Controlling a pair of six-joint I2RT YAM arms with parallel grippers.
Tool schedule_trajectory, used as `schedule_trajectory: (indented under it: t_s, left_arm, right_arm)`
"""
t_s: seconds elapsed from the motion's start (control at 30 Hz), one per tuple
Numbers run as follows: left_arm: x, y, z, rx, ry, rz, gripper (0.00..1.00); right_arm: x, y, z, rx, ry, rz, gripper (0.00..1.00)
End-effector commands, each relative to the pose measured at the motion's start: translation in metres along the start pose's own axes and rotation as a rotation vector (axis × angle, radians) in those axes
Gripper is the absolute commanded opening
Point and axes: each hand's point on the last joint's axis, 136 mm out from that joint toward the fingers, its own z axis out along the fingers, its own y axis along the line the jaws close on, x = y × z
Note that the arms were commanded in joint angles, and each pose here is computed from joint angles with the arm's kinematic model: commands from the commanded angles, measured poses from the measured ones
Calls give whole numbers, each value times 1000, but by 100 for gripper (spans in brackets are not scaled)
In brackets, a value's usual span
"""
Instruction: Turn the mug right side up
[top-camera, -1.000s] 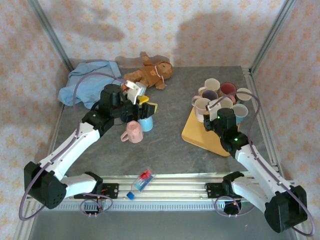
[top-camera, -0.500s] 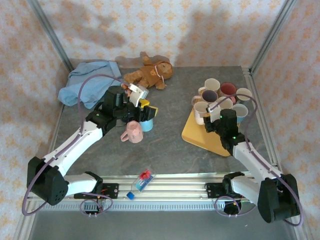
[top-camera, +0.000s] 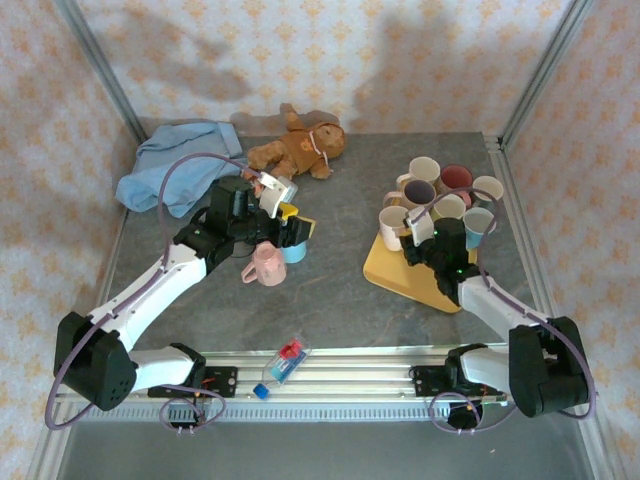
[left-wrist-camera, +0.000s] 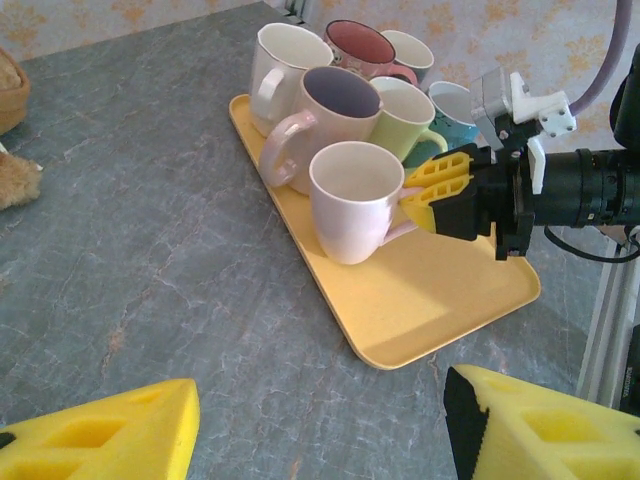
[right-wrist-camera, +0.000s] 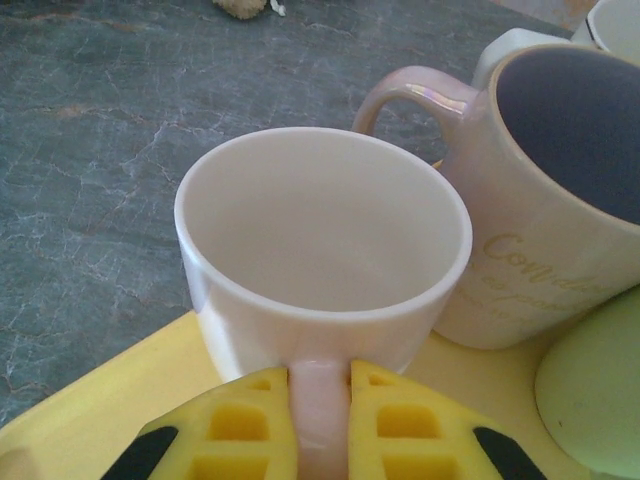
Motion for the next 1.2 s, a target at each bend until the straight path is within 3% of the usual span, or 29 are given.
schedule_trajectory:
  t_s: [0.0, 0.1, 0.4, 0.67, 0.87, 1.07, 1.17]
  left_arm:
    - [-3, 1, -4, -16, -14, 37, 66]
    - [-4, 2, -5, -21, -16, 36, 66]
    - [-4, 4, -5, -34, -15, 33, 67]
    - [-7, 1, -12, -44, -22, 42, 67]
    - [0, 2, -29, -96, -4, 86, 69]
    - [20, -5, -47, -94, 128, 128, 68]
    - [34, -8, -61, -107, 206, 184, 68]
  right_arm:
    - [-26, -8, 0, 26, -113, -41, 0]
    - [-17, -10, 4, 36, -85, -52, 1]
    - [0, -3, 5, -1, -24, -45, 28]
    - [-4, -10, -8, 48, -32, -30, 40]
    - [-20, -17, -41, 102, -58, 86, 46]
    - [-37, -30, -86, 184, 3, 335, 46]
    - [-46, -19, -101, 130, 42, 468, 46]
